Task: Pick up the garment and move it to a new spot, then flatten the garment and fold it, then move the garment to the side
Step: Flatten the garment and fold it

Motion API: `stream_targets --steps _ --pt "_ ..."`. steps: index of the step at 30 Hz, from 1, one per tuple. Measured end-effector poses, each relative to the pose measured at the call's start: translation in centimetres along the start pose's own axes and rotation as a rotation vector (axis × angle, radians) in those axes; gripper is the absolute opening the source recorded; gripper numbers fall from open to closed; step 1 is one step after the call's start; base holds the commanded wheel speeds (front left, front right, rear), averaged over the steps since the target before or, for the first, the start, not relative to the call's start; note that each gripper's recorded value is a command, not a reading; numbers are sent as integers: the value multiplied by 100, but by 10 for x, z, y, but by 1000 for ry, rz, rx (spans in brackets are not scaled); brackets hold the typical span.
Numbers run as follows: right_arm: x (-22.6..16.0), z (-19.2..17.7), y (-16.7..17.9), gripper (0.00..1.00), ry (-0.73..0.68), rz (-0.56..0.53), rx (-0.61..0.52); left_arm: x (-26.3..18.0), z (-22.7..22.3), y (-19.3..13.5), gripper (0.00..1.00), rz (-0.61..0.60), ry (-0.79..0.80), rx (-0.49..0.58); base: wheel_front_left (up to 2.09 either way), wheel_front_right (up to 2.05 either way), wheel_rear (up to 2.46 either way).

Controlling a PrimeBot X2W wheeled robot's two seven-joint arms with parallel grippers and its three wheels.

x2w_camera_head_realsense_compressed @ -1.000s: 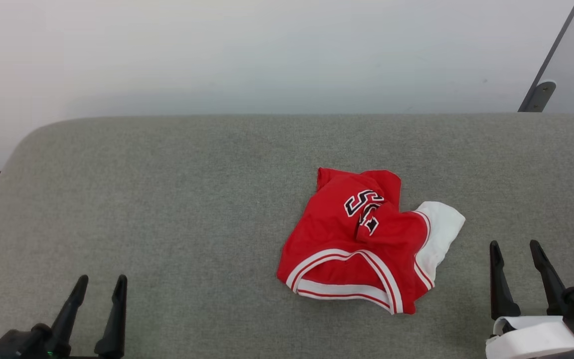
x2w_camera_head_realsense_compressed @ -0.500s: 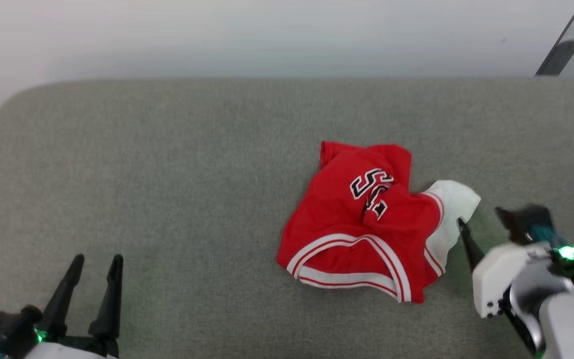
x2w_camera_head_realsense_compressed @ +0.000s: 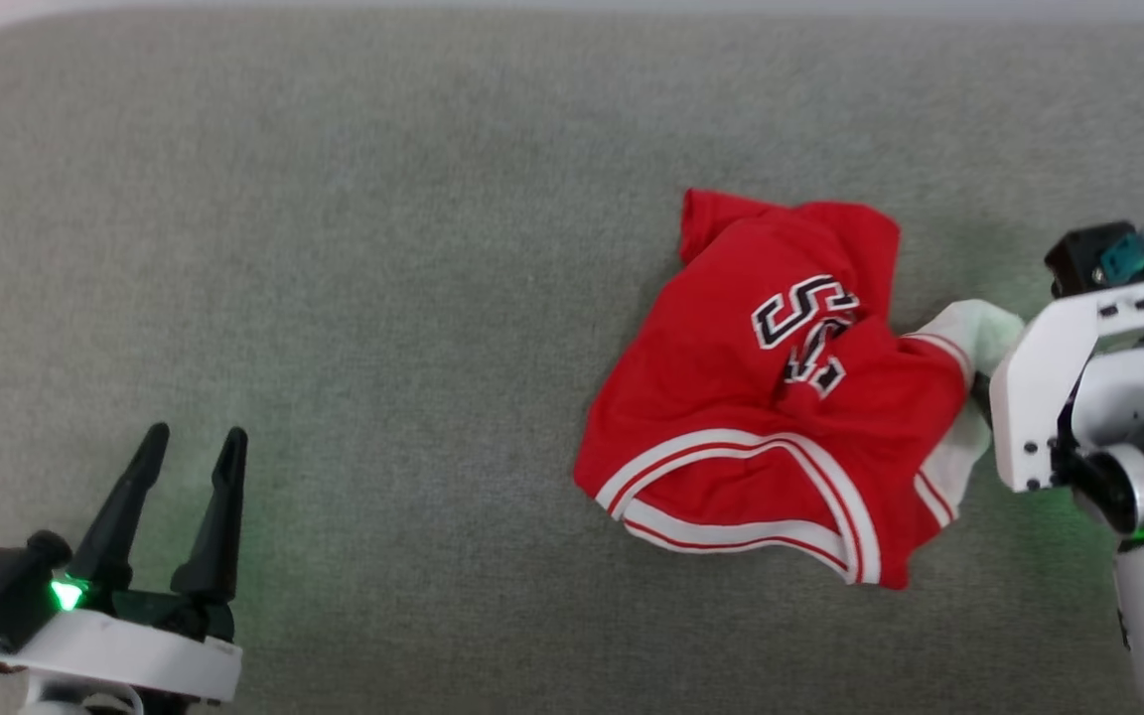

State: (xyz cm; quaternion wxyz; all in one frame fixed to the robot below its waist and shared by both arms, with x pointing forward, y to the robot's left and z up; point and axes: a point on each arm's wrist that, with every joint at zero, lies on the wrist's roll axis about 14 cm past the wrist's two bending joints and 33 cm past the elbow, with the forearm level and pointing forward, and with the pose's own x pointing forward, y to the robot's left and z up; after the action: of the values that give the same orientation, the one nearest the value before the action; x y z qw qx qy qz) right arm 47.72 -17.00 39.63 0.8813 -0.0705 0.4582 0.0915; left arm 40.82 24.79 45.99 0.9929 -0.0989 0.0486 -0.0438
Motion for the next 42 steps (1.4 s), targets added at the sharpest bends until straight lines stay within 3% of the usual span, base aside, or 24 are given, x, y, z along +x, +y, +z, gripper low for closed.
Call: stream_targets --steps 1,2,3,4,5,10,19,26,32,38,40,41,42 --pt "3 1 3 100 8 2 -7 1 -3 1 100 4 8 -2 0 0 0" --pt "5 3 5 92 12 3 -12 1 -5 3 100 7 16 -3 0 0 0" --pt "7 3 7 41 15 5 -12 0 -8 4 100 12 23 -4 0 0 0" --pt "9 4 9 16 16 5 -21 -1 -10 5 100 17 29 -4 0 0 0" --pt "9 6 10 0 9 3 -32 -1 -11 7 100 22 34 -4 0 0 0" --pt "2 7 4 0 -49 -21 -34 0 -13 9 100 27 40 -3 0 0 0" --pt "-60 -9 -103 0 -171 -315 101 16 -11 -8 100 -43 26 -3 0 0 0" --pt "-110 -48 -187 0 -214 -607 260 26 -18 -16 100 -80 43 0 0 0 0" --pt "-123 -88 -212 0 -179 -759 341 27 -22 -16 100 -89 58 0 0 0 0" --pt "-126 -98 -221 0 -213 -832 364 25 -19 -13 100 -93 61 19 0 0 0" --pt "-125 -95 -221 42 -256 -832 373 25 -18 -14 100 -100 60 23 0 0 0" --pt "-126 -93 -221 100 -271 -838 362 25 -17 -16 100 -106 60 18 0 0 0" --pt "-127 -92 -221 100 -292 -840 355 25 -16 -19 100 -116 59 12 0 0 0"
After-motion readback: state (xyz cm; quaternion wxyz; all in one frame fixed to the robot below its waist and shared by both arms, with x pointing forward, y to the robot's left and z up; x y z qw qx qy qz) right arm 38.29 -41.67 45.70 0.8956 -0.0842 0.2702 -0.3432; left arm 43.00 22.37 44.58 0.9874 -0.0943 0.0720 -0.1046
